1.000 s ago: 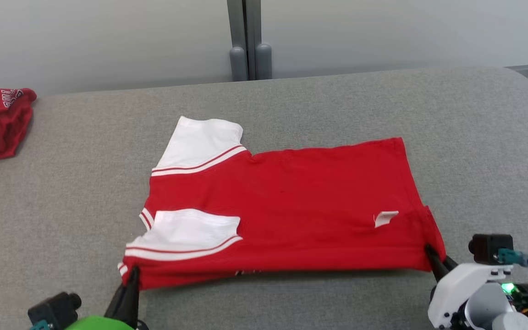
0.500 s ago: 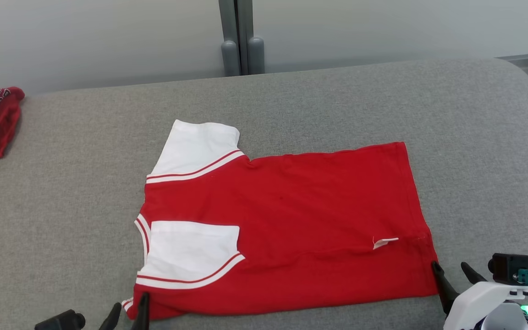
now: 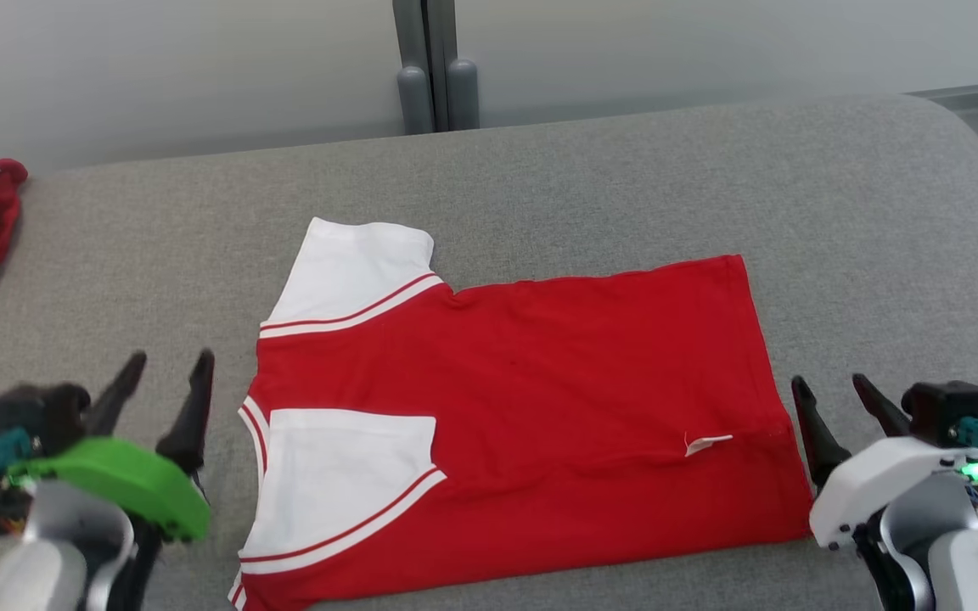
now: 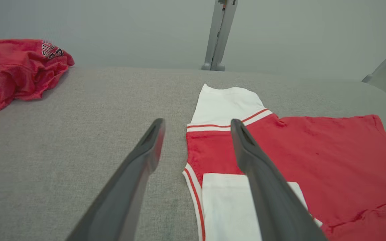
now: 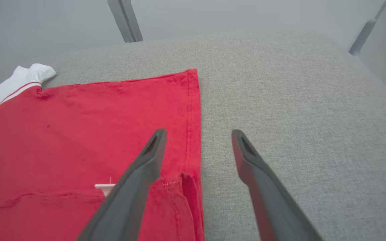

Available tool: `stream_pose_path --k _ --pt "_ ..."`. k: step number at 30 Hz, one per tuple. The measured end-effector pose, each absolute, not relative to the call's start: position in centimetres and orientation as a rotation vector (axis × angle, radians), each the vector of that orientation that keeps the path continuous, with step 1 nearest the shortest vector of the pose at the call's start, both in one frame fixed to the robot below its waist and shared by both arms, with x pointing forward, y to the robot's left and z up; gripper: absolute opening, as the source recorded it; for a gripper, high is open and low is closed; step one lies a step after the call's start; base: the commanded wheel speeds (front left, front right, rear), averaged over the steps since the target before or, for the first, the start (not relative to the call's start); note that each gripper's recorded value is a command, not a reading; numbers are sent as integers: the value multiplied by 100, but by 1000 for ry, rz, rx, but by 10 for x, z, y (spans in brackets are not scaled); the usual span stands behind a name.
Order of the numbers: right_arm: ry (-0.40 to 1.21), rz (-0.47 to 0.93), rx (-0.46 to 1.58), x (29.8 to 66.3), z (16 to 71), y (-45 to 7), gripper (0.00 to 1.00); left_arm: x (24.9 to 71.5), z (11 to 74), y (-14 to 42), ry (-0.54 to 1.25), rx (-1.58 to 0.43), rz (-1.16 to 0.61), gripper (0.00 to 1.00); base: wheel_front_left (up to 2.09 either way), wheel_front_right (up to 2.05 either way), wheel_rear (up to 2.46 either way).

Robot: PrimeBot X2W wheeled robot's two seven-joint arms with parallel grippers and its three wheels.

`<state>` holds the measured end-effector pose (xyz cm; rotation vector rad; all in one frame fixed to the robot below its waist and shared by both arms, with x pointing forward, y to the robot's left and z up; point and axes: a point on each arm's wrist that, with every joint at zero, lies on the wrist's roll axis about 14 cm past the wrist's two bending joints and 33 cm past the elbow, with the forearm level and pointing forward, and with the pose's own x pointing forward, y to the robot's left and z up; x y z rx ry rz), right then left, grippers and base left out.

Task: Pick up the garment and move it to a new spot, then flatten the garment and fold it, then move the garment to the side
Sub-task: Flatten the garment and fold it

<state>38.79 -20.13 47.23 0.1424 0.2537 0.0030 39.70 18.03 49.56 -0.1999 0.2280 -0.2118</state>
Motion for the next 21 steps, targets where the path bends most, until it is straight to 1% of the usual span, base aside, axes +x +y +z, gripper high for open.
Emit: stream_pose_path --k 6,11,15,21 --pt "190 75 88 420 497 -179 100 459 555 159 110 -8 -389 100 0 0 0" --pt "175 124 56 444 502 -164 100 508 569 152 134 98 -439 100 0 0 0" --pt "183 151 43 461 495 -156 100 544 557 149 208 125 -447 100 0 0 0" --pt "220 155 32 478 473 -157 100 571 495 140 413 109 -470 100 0 0 0"
